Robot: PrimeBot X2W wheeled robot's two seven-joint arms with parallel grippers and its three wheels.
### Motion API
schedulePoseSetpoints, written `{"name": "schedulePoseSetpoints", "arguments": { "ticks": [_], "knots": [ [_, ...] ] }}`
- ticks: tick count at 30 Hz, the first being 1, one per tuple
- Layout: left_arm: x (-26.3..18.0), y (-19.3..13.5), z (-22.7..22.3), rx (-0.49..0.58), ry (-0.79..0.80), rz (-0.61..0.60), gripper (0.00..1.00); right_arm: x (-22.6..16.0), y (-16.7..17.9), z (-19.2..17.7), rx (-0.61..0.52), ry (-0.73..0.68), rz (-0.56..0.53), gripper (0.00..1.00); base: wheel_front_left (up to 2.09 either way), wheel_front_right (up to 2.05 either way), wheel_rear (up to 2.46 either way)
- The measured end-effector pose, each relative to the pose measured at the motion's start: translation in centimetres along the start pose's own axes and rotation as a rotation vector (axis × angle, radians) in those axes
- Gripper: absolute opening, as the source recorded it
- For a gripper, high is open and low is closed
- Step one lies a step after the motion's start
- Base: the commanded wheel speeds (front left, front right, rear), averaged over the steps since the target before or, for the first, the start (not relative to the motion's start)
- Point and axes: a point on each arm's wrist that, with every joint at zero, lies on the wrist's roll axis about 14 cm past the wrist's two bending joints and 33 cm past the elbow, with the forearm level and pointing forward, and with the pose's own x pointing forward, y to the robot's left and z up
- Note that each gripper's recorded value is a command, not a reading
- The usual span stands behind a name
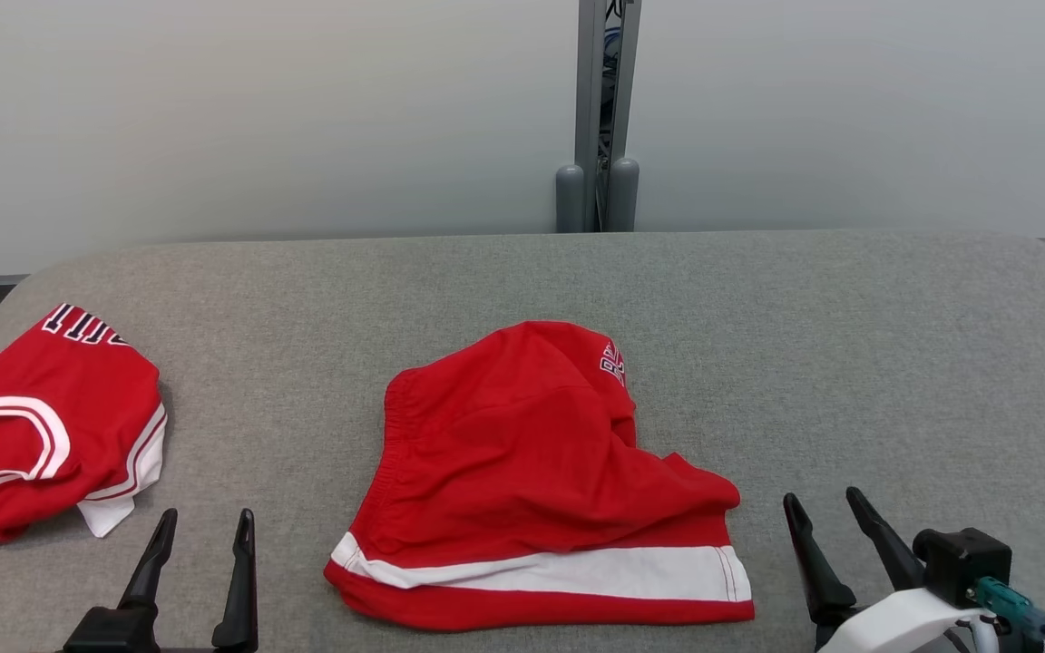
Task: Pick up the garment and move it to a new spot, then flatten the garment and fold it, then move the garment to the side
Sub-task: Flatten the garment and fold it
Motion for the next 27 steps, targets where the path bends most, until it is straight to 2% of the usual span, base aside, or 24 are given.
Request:
{"name": "schedulePoseSetpoints", "arguments": {
  "ticks": [7,20,27],
  "knots": [
    [0.2,-1.1,-0.7,-0.02,0.031,-0.063,1.0,0.0,0.7,-1.8,0.033,0.096,0.019,1.0,0.0,0.0,0.0],
    [0.7,-6.0,-4.9,-0.072,0.207,-0.265,1.0,-0.7,2.4,-6.2,0.064,0.319,0.086,1.0,0.0,0.0,0.0],
    [1.6,-6.3,-7.2,-0.078,0.287,-0.313,1.0,0.1,2.5,-7.9,0.052,0.39,0.098,1.0,0.0,0.0,0.0]
  ]
}}
